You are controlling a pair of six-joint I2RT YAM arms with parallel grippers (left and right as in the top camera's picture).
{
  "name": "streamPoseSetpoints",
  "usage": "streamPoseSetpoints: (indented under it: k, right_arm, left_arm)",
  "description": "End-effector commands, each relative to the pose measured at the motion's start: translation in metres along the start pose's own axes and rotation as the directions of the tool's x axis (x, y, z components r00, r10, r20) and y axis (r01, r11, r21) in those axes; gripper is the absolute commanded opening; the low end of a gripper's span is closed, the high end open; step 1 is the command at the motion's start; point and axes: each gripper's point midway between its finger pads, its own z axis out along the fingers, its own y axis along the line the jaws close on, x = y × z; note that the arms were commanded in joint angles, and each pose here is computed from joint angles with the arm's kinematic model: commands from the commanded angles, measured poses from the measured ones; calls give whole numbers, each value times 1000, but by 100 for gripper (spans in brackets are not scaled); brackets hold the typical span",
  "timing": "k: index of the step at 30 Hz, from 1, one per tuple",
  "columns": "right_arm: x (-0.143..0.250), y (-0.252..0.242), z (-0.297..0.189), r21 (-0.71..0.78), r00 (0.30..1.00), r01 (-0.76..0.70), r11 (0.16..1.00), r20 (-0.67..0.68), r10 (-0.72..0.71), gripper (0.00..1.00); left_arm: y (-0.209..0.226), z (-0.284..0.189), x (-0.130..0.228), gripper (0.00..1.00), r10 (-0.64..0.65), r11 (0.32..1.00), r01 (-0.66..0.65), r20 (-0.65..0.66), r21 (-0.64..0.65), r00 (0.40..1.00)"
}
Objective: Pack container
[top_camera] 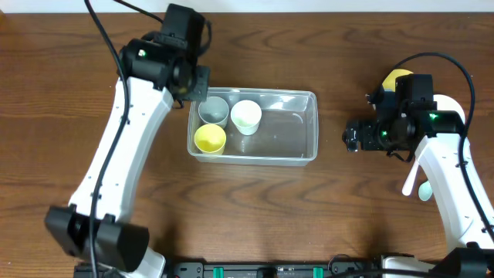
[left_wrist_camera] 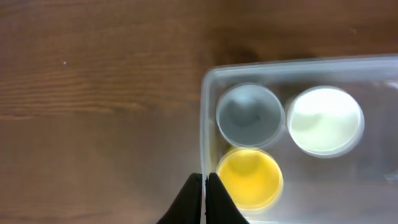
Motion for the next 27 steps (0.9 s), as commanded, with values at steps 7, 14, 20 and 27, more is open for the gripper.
streamPoseSetpoints:
  k: [7,14,20,27]
  right_arm:
    - [-3,1,-3,-11,1000,-16,1000,1,16,99]
    - [-4,1,-3,-10,1000,-15,1000,7,15,99]
    - [-4,1,-3,-10,1000,-15,1000,5,15,99]
    - [-4,1,-3,-10,1000,-15,1000,5,15,99]
  left_arm:
    - [16,43,-70,6,54,997,-65,202,50,978]
    - [-16,92,-74,6,99,977,-129,171,171,980]
    - [-24,135,-56,6,58,979,-68,60,192,997]
    - [-26,151,-33,6,71,979,-62,-40,197,997]
